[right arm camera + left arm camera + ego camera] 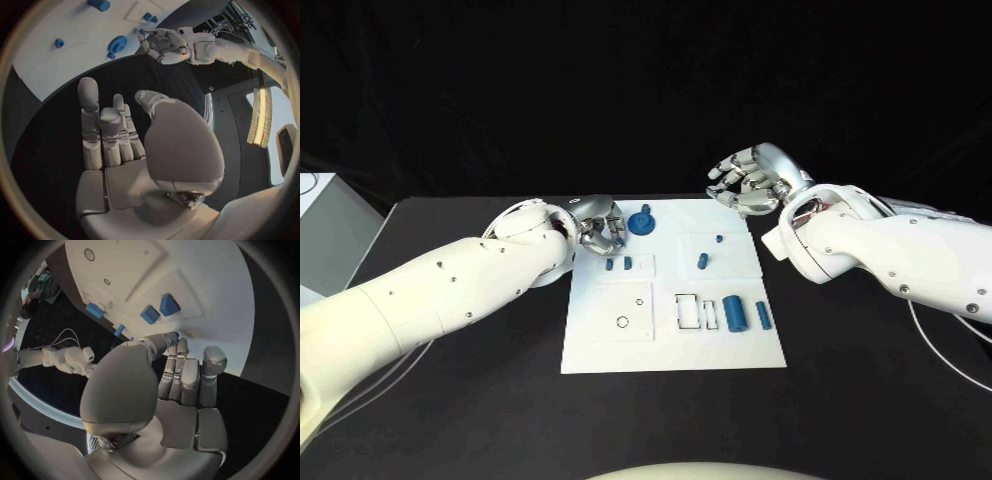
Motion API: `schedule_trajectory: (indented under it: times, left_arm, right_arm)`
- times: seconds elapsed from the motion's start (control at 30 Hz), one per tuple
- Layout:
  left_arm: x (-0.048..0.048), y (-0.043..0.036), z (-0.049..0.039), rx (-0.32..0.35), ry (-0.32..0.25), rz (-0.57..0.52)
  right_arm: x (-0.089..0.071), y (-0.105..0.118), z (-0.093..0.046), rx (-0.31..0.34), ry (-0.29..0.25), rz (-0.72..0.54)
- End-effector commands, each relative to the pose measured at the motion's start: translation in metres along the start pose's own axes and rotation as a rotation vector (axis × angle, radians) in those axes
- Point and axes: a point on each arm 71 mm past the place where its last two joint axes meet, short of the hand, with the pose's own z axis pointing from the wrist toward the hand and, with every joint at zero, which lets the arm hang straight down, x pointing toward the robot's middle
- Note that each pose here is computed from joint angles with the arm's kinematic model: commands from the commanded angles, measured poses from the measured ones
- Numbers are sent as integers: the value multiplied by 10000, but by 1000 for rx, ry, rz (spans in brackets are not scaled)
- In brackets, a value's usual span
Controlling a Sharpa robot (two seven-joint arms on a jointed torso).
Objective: Assemble the parts on the task board
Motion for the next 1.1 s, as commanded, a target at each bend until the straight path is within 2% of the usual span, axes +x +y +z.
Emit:
schedule_trajectory:
  times: [0.03, 0.7, 1.1]
  left_arm:
    - [40, -22, 10, 4, 24, 3]
    - [94, -80, 20, 17, 42, 21]
    - [95, -51, 13, 4, 48, 32]
  right_arm:
    - [1, 13, -2, -12, 0, -3]
    - [-4, 7, -2, -11, -1, -4]
    - [-4, 5, -1, -10, 0, -4]
